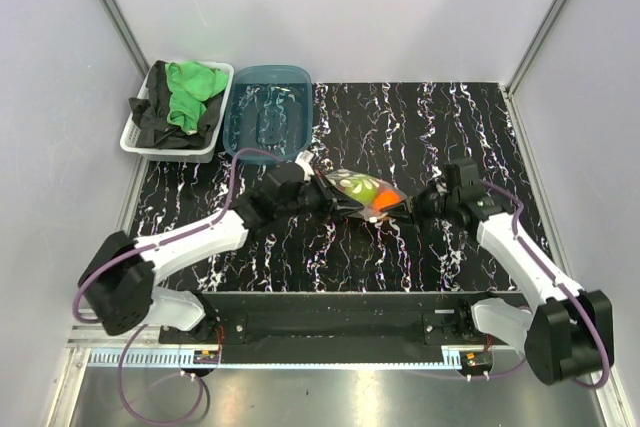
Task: Open the zip-top bag and remove the fake food
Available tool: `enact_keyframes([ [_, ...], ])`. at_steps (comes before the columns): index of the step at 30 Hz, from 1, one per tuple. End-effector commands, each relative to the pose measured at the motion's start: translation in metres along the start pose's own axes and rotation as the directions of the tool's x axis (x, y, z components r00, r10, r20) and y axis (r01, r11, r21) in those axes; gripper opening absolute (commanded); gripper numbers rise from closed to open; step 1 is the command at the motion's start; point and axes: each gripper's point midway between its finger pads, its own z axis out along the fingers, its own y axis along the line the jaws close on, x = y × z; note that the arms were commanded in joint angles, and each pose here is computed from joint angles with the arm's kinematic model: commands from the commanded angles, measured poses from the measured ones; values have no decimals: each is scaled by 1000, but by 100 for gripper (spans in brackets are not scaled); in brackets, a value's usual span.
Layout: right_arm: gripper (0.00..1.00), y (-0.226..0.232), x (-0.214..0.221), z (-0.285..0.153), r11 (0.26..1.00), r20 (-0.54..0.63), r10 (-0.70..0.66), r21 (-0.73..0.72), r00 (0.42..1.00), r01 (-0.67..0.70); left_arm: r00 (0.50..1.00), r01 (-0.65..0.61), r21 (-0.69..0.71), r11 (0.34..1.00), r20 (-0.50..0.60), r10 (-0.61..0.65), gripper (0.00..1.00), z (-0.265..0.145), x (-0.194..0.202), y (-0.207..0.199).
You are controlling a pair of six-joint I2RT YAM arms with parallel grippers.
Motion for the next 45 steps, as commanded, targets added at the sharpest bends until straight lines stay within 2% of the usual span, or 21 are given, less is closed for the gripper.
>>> enact_keyframes([
  [1,0,31,7,-11,982,-22,-189,-16,982,189,966,-245,-55,968,67,249,8,-37,-9,0],
  [3,0,36,7,-17,967,-14,-254,11,967,254,924,-370,-118,921,53,378,14,-54,-10,4],
  [5,0,35,5,-17,959,-21,-279,44,960,280,890,-447,-164,880,15,455,19,-63,-9,10],
  [6,0,44,6,-21,946,-20,-322,30,947,322,862,-502,-215,838,-39,506,19,-71,-7,23],
  [7,0,45,6,-21,943,-26,-331,35,943,332,845,-531,-209,821,-59,532,19,-73,-4,20],
  [10,0,51,8,-27,932,-20,-360,34,933,360,778,-628,-134,766,-109,619,35,-80,11,14],
  [12,0,56,10,-31,929,-22,-367,30,930,368,670,-742,-63,667,-114,734,54,-83,19,1],
  [13,0,57,11,-32,930,-25,-366,29,930,367,606,-794,-25,607,-118,787,60,-85,29,-6],
  [14,0,62,14,-34,929,-32,-368,23,929,368,492,-869,10,495,-87,866,66,-90,31,-18],
  [15,0,63,15,-35,931,-36,-363,21,931,363,424,-905,-29,423,-43,904,78,-91,25,-24],
  [17,0,67,18,-37,935,-45,-352,14,935,353,271,-962,-20,271,-20,962,84,-92,38,-26],
  [18,0,71,19,-39,938,-44,-346,6,937,347,165,-984,-65,166,32,986,85,-93,29,-35],
  [20,0,75,20,-39,942,-51,-335,0,941,335,64,-994,-86,68,52,997,86,-91,27,-34],
  [22,0,77,22,-39,948,-56,-319,-2,946,319,7,-996,-84,15,94,996,86,-88,28,-41],
  [26,0,83,23,-41,949,-55,-314,-22,948,314,-143,-984,-132,-122,168,975,84,-83,23,-57],
  [30,0,83,26,-40,953,-67,-301,-38,951,299,-213,-975,-102,-197,180,960,79,-70,28,-68],
  [34,0,86,28,-42,953,-67,-300,-54,952,297,-226,-974,-52,-221,147,963,72,-49,34,-64],
  [37,0,88,29,-45,954,-58,-297,-63,953,293,-220,-975,-57,-214,146,964,63,-40,31,-66],
  [41,0,88,30,-46,956,-50,-289,-71,956,285,-179,-984,-29,-177,155,972,56,-33,31,-67],
  [42,0,88,30,-47,956,-49,-290,-72,956,286,-173,-985,-27,-171,152,973,51,-33,28,-66],
  [45,0,88,29,-46,953,-47,-295,-78,954,291,-155,-987,9,-159,181,971,48,-28,29,-73],
])
